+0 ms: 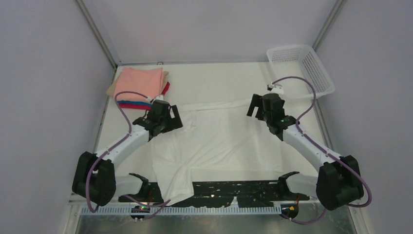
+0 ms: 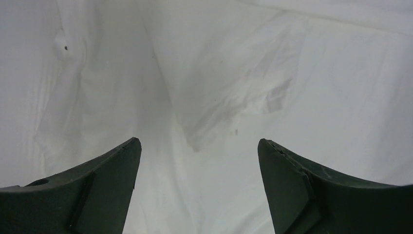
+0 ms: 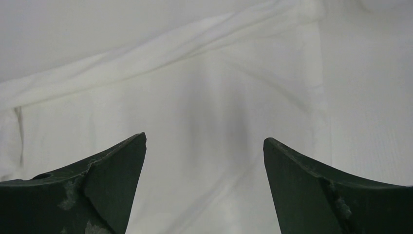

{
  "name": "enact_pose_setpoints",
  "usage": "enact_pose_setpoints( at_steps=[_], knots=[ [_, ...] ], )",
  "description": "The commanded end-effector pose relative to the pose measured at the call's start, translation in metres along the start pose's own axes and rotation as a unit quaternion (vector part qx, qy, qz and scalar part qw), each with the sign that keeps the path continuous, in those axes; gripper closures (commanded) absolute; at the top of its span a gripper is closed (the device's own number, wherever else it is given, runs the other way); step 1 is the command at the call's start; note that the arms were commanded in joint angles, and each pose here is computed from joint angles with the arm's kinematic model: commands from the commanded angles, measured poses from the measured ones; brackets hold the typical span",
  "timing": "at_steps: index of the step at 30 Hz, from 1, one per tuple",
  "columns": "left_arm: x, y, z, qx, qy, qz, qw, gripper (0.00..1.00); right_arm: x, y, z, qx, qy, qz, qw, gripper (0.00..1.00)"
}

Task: Fold and stack the t-shirts
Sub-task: Flatten out the tshirt

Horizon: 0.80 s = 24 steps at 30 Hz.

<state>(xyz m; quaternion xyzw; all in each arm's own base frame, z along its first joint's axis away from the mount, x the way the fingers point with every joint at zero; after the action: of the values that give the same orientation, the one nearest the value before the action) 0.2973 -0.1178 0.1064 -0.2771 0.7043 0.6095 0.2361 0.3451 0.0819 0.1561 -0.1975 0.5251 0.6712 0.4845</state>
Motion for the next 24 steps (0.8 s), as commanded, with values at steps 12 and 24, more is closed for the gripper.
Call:
enact_pose_setpoints(
  at_steps=[12,24],
  knots=[
    [0.041,-0.043,-0.022,0.029,0.032,0.097,0.994,0.48,0.106,-0.002,-0.024,0.008,0.002,0.131,0.991,0.05],
    [0.040,-0.050,-0.022,0.017,0.030,0.099,0.994,0.64,0.123,-0.003,-0.039,0.028,0.015,0.149,0.988,0.05]
  ],
)
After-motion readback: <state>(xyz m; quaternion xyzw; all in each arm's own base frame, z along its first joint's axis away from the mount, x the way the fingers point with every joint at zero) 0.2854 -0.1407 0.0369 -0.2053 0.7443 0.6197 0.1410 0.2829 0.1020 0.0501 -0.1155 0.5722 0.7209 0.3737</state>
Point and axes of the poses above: each gripper's point midway between its finger pads, its own y axis back along the fingers, its own z axis along the line the jaws close on, x = y × z, the point moved 1 cm from there along y, back along the fingers, and after that the axes turned 13 degrees about -y, right-handed, at the moved point
